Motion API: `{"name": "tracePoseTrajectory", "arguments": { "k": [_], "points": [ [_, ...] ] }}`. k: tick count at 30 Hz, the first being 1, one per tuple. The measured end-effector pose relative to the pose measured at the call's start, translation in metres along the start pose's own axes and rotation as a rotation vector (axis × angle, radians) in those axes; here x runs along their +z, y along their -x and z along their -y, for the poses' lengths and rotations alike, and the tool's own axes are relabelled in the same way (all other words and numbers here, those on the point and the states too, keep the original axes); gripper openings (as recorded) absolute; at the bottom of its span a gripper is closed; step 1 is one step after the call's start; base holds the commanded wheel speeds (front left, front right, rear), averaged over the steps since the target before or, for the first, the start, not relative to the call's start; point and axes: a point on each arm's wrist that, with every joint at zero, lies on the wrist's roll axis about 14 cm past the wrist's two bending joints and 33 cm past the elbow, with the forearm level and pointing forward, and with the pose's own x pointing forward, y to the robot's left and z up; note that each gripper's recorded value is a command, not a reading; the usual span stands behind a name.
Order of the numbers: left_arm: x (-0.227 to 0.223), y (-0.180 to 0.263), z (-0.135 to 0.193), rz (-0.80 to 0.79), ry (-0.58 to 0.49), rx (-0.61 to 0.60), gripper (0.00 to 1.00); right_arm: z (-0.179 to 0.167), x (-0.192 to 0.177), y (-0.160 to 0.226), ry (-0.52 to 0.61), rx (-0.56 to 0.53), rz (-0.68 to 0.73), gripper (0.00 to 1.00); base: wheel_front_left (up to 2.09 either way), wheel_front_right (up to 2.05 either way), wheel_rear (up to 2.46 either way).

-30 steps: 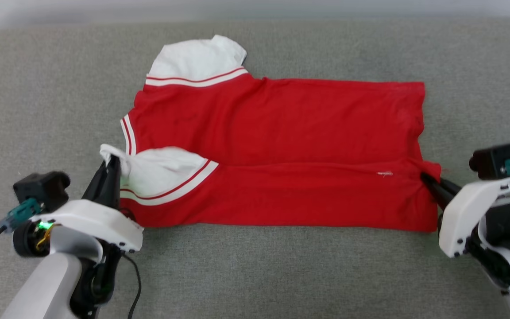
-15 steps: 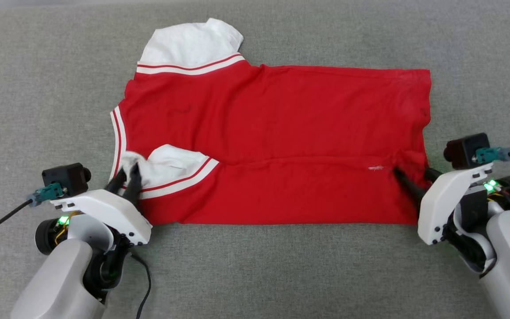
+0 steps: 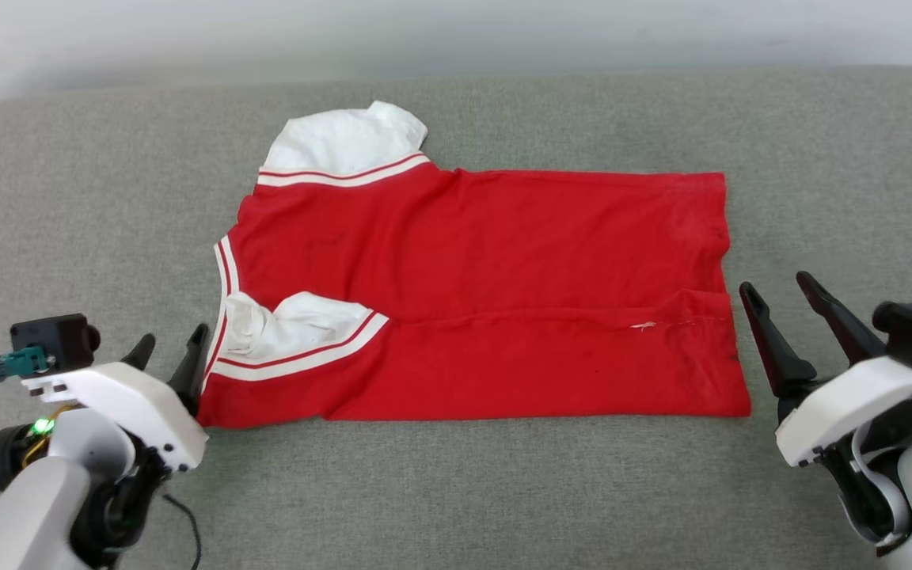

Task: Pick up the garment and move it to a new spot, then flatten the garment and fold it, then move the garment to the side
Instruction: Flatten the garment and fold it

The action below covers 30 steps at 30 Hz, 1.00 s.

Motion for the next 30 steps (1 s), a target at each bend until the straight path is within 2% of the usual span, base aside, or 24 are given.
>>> {"name": "tracePoseTrajectory", "arguments": {
  "k": [9, 14, 25, 26, 27, 30],
  "points": [
    [-0.013, 0.029, -0.002, -0.257, -0.068, -0.026, 1.00, 0.002, 0.040, 0.037, -0.011, -0.082, 0.188, 1.00, 0.00, 0.00, 0.00],
    [-0.040, 0.033, -0.006, -0.429, -0.038, -0.007, 1.00, -0.001, 0.046, 0.048, -0.012, -0.105, 0.216, 1.00, 0.00, 0.00, 0.00],
    [-0.077, 0.003, -0.004, -0.631, 0.008, -0.008, 1.00, 0.009, 0.037, 0.045, -0.018, -0.143, 0.190, 1.00, 0.00, 0.00, 0.00],
    [-0.079, 0.001, -0.003, -0.645, 0.010, -0.012, 0.40, 0.012, 0.035, 0.046, -0.019, -0.151, 0.183, 1.00, 0.00, 0.00, 0.00],
    [-0.081, -0.001, -0.002, -0.654, 0.015, -0.016, 0.00, 0.014, 0.033, 0.047, -0.020, -0.157, 0.178, 1.00, 0.00, 0.00, 0.00],
    [-0.081, -0.004, -0.001, -0.650, 0.026, -0.022, 0.00, 0.019, 0.032, 0.048, -0.019, -0.170, 0.169, 1.00, 0.00, 0.00, 0.00]
  ]
}}
